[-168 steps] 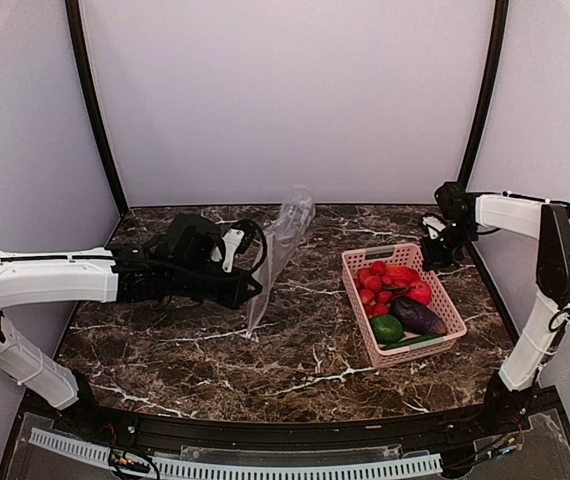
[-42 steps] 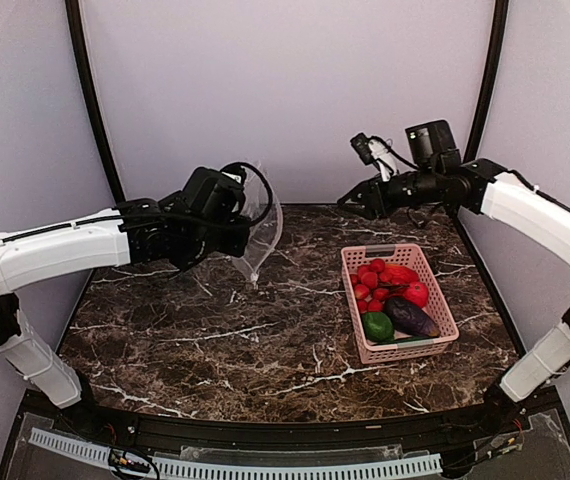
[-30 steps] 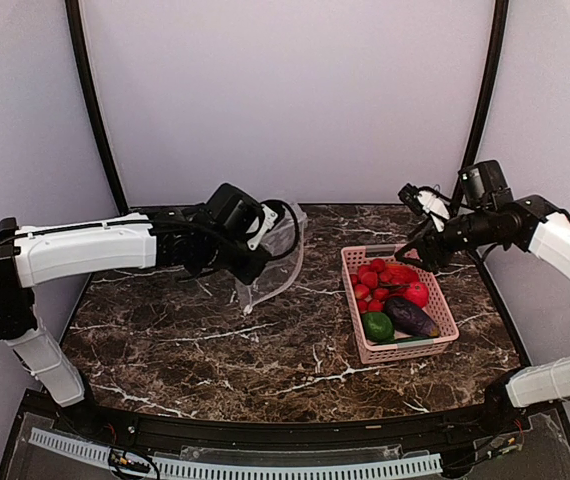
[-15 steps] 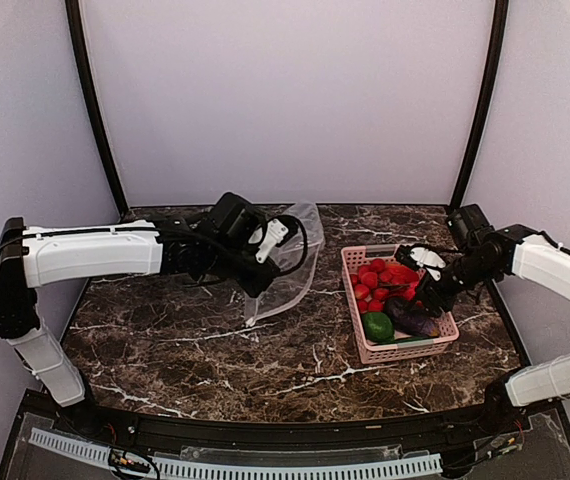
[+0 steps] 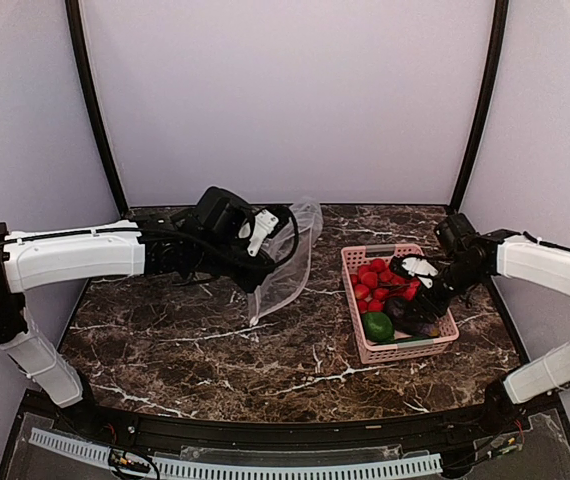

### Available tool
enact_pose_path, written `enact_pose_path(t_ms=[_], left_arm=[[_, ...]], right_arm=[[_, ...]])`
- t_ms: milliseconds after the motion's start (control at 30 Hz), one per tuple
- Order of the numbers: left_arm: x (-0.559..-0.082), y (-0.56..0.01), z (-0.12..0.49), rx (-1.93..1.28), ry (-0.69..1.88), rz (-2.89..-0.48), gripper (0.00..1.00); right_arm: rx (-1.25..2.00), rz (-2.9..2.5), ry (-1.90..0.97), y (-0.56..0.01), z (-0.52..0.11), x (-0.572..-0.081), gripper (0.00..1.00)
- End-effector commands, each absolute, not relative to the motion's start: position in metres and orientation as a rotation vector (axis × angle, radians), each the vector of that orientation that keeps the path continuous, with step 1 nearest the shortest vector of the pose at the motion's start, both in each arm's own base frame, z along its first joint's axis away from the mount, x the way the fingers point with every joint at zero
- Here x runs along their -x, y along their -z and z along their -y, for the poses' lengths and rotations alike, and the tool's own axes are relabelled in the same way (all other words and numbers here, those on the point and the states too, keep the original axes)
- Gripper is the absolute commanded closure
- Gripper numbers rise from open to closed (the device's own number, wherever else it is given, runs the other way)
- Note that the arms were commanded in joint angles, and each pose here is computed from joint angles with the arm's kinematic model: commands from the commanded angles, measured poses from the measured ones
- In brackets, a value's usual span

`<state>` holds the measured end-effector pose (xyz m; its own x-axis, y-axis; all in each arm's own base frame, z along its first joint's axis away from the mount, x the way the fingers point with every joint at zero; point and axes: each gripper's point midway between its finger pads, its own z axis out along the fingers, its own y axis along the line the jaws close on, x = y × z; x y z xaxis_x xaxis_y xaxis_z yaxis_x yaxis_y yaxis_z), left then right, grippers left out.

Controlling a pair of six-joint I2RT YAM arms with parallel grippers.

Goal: Place the food in the zip-top bag and seal the zipper
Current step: Pick up the fake vegetable from the bin.

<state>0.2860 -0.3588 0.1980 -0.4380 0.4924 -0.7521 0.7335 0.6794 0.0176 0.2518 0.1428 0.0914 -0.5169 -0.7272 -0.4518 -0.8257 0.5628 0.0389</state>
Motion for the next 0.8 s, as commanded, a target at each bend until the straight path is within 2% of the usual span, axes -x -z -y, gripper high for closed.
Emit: enact_pose_path(t_ms=[0, 200, 333, 467, 600, 667, 700, 767], left_arm=[[-0.281, -0.205, 0.357, -0.918, 0.438, -2.121, 0.99], [-0.280, -0.204, 0.357, -0.909, 0.449, -2.129, 0.99], [-0.280, -0.204, 0.357, -0.910, 0.451, -2.132, 0.99], [-0.280, -0.205, 0.357, -0.909, 0.449, -2.132, 0.99], [-0.280, -0.202, 0.357, -0.914, 0.443, -2.138, 0.99], [-0.280, -0.202, 0.357, -0.916, 0.442, -2.139, 0.99], [-0.280, -0.201, 0.357, -0.917, 0.442, -2.139, 0.99], [-0.280, -0.201, 0.357, -0.917, 0.439, -2.140, 0.99]], right_arm=[[1.267, -2.438, -0.341, -0.076, -0.141, -0.254, 0.36], [1.264, -2.470, -0.368, -0.063, -0.144, -0.256, 0.38], [1.260, -2.489, -0.362, -0.055, -0.143, -0.259, 0.28], [1.244, -2.489, -0.332, -0.053, -0.140, -0.261, 0.31], [1.251, -2.494, -0.312, -0.050, -0.138, -0.260, 0.28], [1.253, -2.501, -0.326, -0.048, -0.138, -0.258, 0.16], [1.255, -2.505, -0.329, -0.047, -0.138, -0.257, 0.03], [1.251, -2.506, -0.334, -0.047, -0.139, -0.257, 0.03]])
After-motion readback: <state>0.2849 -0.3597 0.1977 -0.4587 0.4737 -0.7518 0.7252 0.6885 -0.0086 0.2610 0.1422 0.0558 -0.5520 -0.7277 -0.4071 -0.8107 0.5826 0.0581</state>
